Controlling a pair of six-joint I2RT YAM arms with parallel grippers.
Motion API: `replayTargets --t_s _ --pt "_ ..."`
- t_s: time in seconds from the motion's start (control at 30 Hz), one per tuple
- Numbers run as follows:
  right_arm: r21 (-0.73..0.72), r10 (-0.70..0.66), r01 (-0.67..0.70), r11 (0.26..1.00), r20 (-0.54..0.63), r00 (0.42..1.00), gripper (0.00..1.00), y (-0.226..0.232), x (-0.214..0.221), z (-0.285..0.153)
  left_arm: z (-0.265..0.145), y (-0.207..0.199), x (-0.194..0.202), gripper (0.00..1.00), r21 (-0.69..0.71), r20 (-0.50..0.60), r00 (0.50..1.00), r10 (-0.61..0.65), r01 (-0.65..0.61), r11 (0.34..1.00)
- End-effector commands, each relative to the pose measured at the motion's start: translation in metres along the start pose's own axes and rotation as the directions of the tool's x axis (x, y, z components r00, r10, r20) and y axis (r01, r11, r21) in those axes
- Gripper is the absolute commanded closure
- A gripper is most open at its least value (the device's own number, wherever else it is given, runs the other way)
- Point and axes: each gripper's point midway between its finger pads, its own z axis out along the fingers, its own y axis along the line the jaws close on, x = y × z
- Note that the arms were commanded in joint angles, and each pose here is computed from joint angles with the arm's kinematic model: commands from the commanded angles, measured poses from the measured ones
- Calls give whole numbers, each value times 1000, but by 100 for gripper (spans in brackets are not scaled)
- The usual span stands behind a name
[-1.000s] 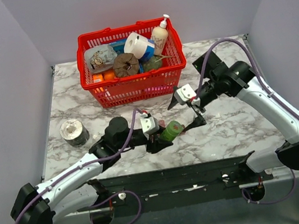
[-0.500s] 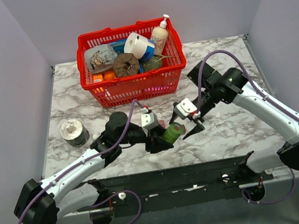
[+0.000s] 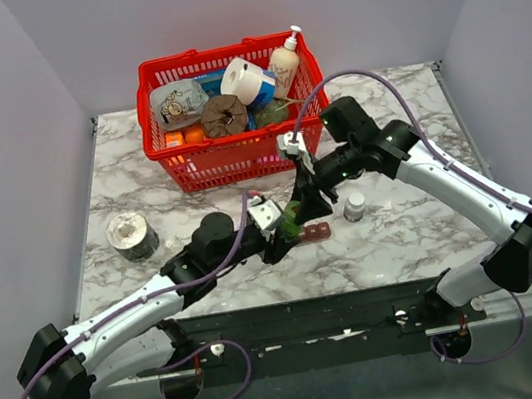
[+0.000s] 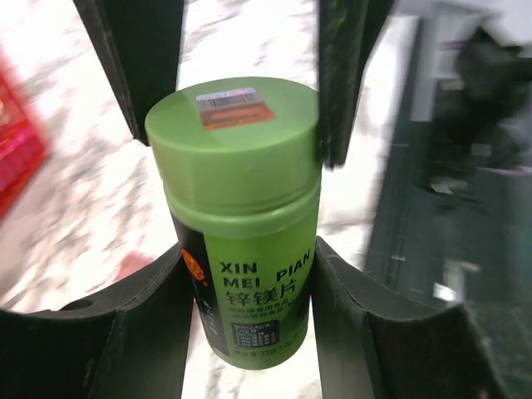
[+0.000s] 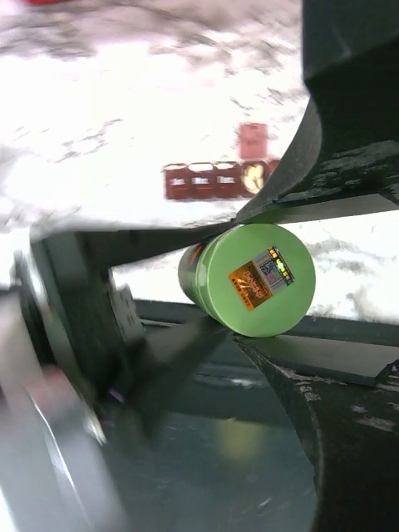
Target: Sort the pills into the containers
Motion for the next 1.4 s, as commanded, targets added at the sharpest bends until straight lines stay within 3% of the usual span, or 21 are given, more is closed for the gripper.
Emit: replayTargets --t_s 0.0,0.07,0.13,0.23,0.27,0.37,0.4,0.43,0.5,0.53,0.6,0.63,0.73,1.07,1.27,1.37 --pt "240 560 -540 807 -20 828 87 -37 55 17 -6 59 -111 100 -448 263 915 307 -166 878" --pt "207 663 -656 726 43 747 87 -42 55 9 -4 66 -117 100 -489 265 911 315 -155 859" --pt "165 666 -668 726 77 742 83 -44 45 4 5 65 -110 100 -472 258 918 302 -153 868" --pt "132 575 -581 803 86 814 53 -41 30 -3 16 50 -98 100 -382 254 926 278 -168 909" --pt "83 537 -543 836 85 839 33 -34 22 -5 18 46 -94 100 -353 245 932 267 -171 920" --pt "5 343 -345 938 89 935 7 -18 0 -17 24 20 -69 100 -137 219 954 206 -179 974" --pt "-9 300 -301 954 77 951 2 -12 0 -22 21 0 -66 100 -5 236 960 153 -156 988" --pt "2 182 -183 983 88 979 1 -13 -7 -27 18 -3 -62 100 38 233 963 139 -152 988" --pt "-18 58 -57 998 104 993 0 0 -14 -35 10 -6 -52 100 104 209 976 59 -82 991" --pt "-5 -67 68 998 110 992 0 0 -17 -38 6 -16 -43 100 173 178 983 40 -71 982" --pt "-66 -150 158 985 118 982 0 24 -12 -43 -2 -20 -41 100 222 161 987 16 -52 974" --pt "-74 -362 373 925 137 922 0 27 -10 -44 -6 -32 -34 100 291 129 992 -5 -33 956" --pt "-125 -486 513 849 198 852 0 46 -3 -43 -12 -40 -33 100 360 96 995 -42 4 933" --pt "-184 -518 550 815 194 833 3 58 1 -20 -5 -49 -35 100 469 34 993 -110 82 879" --pt "-172 -478 499 849 149 865 19 52 5 -18 -2 -45 -37 100 456 46 993 -107 74 887" --pt "-165 -452 468 868 127 883 32 48 9 -15 -3 -43 -40 100 445 64 993 -100 62 893"
